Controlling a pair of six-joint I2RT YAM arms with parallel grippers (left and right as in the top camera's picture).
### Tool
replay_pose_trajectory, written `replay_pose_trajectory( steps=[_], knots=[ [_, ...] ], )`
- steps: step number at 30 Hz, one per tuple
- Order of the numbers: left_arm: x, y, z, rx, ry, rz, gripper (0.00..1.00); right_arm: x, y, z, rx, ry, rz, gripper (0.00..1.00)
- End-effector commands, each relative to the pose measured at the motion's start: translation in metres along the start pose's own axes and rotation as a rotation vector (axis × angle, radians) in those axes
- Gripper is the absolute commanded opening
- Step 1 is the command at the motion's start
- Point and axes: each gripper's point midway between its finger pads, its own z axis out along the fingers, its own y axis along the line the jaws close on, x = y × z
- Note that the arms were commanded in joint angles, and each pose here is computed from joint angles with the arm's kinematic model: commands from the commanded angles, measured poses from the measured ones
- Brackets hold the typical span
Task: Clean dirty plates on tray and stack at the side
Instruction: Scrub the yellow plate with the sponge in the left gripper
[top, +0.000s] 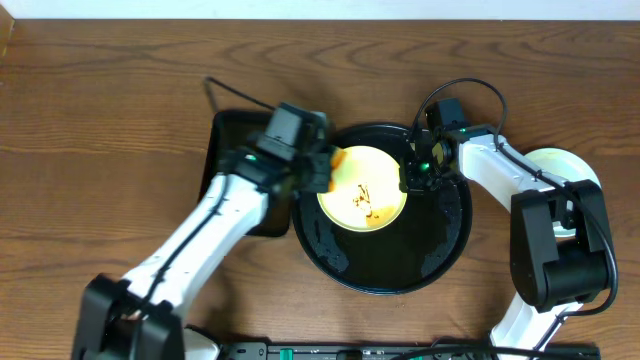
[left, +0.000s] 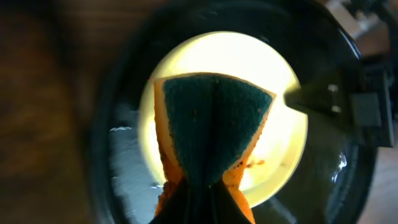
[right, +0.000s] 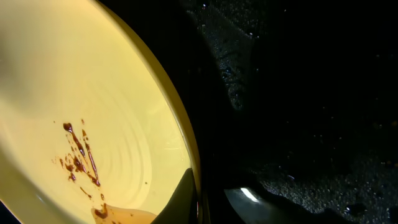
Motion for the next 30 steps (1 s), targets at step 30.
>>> replay_pose_trajectory(
  steps=[30],
  knots=[
    [0.032,0.032,0.116,-0.244,0.064,-0.145,0.08,0.020,-0.009,0.006,0.058,0.073,0.022,0.01]
  ],
)
